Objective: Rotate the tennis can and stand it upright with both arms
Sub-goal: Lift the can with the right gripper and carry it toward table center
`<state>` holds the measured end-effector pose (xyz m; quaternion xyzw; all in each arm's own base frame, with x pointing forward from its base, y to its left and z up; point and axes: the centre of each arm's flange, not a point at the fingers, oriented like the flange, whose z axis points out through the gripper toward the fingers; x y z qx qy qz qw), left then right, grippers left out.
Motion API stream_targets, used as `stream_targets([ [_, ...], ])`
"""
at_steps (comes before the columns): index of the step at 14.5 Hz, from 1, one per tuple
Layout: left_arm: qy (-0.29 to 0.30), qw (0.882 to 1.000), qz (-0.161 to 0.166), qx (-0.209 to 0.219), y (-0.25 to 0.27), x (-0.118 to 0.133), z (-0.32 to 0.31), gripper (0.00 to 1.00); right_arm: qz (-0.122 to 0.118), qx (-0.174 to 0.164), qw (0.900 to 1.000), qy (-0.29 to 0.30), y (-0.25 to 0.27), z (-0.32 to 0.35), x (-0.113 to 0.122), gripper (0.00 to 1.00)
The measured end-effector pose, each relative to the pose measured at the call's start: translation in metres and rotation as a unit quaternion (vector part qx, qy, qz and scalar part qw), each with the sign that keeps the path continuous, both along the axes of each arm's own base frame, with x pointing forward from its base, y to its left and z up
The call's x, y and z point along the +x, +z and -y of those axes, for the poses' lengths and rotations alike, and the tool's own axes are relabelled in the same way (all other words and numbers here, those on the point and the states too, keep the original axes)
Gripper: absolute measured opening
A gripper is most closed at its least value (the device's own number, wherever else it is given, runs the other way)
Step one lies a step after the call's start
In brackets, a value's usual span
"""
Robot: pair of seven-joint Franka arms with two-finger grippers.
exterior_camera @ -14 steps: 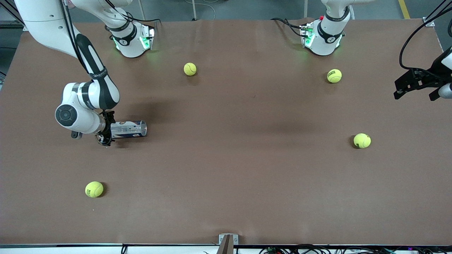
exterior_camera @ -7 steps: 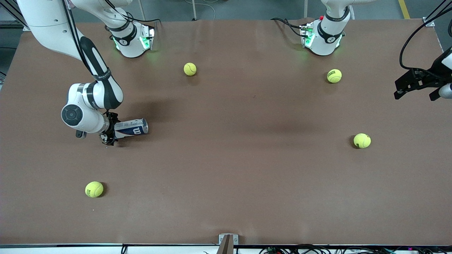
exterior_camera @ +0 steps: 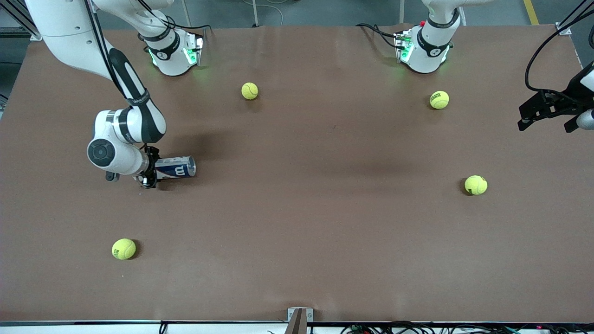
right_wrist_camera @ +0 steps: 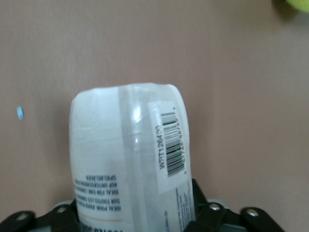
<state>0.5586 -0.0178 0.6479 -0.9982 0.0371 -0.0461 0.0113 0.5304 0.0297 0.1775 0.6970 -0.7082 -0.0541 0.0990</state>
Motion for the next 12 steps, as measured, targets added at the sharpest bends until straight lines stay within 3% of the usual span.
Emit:
stream_targets([
  [7,0.000,1.000,0.000,0.000,0.000,0.000,0.000,1.00,-0.015,0.040,0.999,-0.013,0.059,-0.087,0.013,0.59],
  [12,0.000,1.000,0.000,0.000,0.000,0.000,0.000,1.00,0.035,0.039,0.997,-0.055,0.123,-0.218,0.023,0.59],
])
